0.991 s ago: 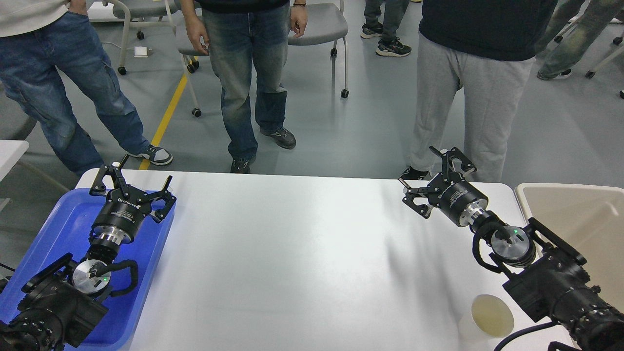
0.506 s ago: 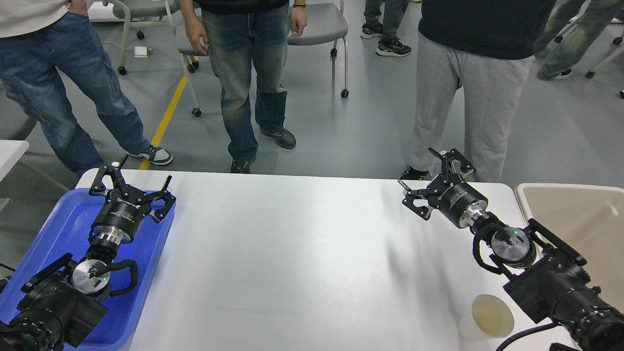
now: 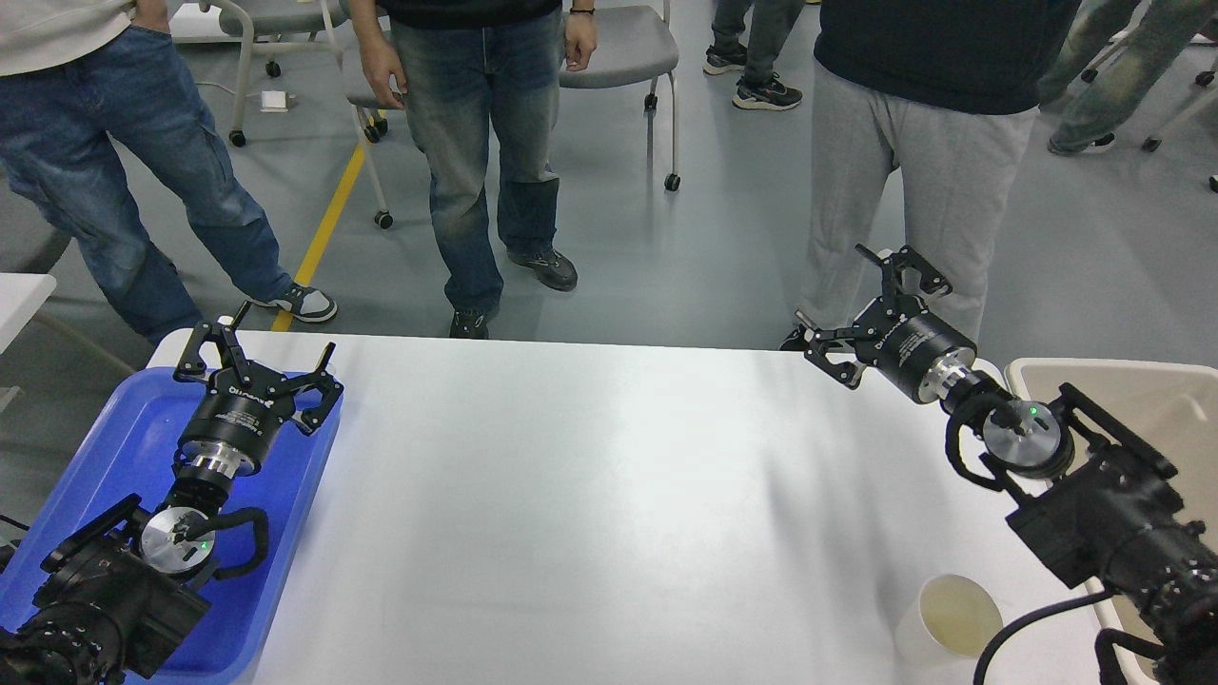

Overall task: Tidy desktop
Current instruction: 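Raise the right gripper and swing it out over the beige bin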

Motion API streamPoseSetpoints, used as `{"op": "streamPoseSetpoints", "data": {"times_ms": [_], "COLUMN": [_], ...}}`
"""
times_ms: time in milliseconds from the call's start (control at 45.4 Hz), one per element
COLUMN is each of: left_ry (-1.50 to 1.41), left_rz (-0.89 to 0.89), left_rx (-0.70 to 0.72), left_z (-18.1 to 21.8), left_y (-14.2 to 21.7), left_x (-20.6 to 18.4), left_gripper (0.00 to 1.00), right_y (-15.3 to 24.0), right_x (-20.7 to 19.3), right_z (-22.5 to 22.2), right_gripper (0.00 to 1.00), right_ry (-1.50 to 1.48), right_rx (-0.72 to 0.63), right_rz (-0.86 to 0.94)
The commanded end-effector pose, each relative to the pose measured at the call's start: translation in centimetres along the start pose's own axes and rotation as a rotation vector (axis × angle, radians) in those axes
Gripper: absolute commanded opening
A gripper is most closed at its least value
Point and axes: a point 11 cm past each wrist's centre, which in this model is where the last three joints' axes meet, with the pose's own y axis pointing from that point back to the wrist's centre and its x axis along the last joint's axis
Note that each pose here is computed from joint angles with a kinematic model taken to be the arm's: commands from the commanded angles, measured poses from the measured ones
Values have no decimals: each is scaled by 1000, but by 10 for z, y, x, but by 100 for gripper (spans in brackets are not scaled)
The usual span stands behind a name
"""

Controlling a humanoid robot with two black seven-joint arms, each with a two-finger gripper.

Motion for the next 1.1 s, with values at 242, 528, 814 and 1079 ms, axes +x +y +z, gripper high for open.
{"op": "streamPoseSetpoints", "data": {"times_ms": [242,528,814,1079], "left_ry": [0,0,0,0], "left_rz": [0,0,0,0], "left_rx": [1,1,-1,1], "left_z": [0,0,0,0], "left_y": [0,0,0,0], "left_x": [0,0,0,0], "left_gripper": [100,100,100,100], "right_y": [-3,9,23,46], "right_x": [-42,-41,-41,-42], "right_z": [-100,-132,-153,-167], "right_gripper": [100,100,100,100], "right_ry": [184,240,312,417], "right_rx": [32,36,35,4], "right_rz": [-6,19,30,27]}}
